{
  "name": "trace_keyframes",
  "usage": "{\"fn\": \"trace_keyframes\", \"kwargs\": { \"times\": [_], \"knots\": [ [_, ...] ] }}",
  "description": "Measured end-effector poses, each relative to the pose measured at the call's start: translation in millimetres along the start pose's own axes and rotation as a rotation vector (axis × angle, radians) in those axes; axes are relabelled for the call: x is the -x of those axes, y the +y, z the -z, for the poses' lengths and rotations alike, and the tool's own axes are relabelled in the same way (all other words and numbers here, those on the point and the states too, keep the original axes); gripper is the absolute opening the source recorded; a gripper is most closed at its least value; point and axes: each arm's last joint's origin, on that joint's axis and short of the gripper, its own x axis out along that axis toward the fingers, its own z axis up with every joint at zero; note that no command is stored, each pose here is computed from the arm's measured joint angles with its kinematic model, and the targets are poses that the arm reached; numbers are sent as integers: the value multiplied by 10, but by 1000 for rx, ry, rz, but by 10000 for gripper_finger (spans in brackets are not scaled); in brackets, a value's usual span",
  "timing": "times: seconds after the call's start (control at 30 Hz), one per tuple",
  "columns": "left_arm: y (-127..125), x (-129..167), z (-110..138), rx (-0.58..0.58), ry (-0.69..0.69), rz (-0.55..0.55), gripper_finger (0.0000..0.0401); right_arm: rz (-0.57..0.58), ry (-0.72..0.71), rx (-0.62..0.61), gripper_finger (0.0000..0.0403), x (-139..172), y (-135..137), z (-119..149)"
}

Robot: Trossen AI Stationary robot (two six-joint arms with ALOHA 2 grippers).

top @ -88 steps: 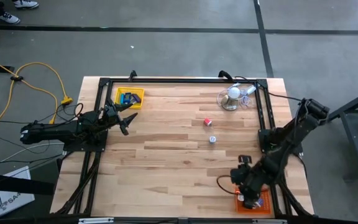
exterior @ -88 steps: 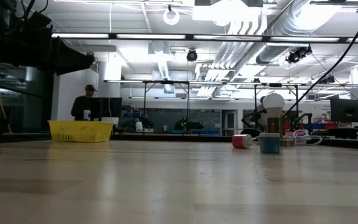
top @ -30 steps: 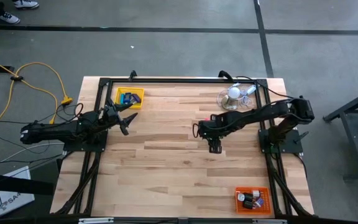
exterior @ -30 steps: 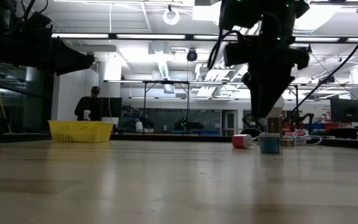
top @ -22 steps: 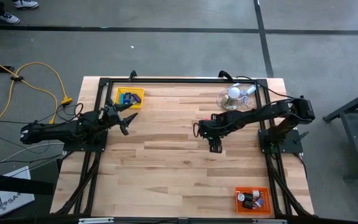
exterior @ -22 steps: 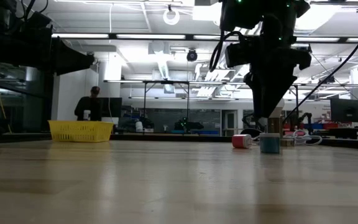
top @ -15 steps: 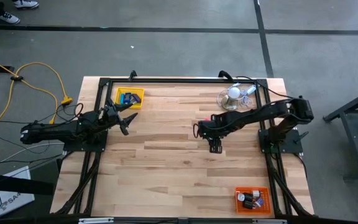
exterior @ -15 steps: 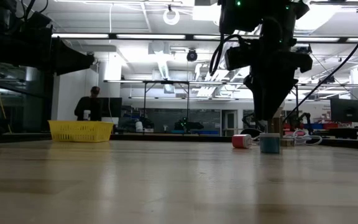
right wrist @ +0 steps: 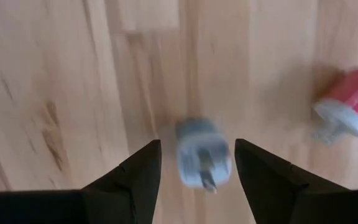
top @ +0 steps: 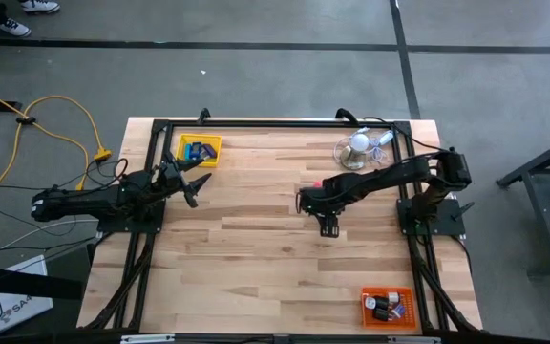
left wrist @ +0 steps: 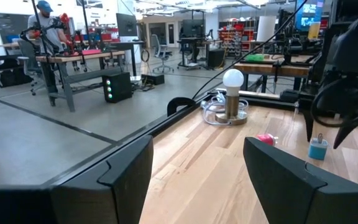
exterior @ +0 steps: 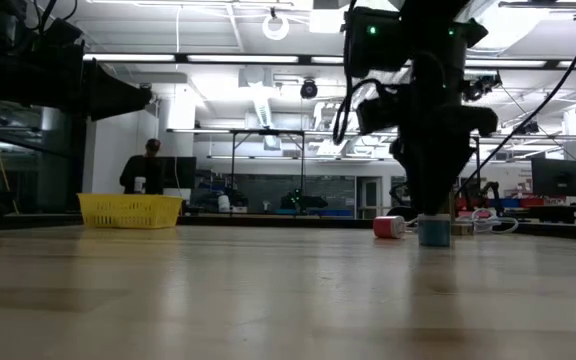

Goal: Pick & Place Office items
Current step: Put the blue charger adapter into the orange bin

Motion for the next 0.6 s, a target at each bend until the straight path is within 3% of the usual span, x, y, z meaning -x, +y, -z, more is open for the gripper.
{"fn": "trace_keyframes", "kwargs": {
  "times": [0.6],
  "knots": [
    [0, 0, -4, 2, -4, 0, 243, -22, 60, 6, 192, -190, 19, -17]
  ]
}}
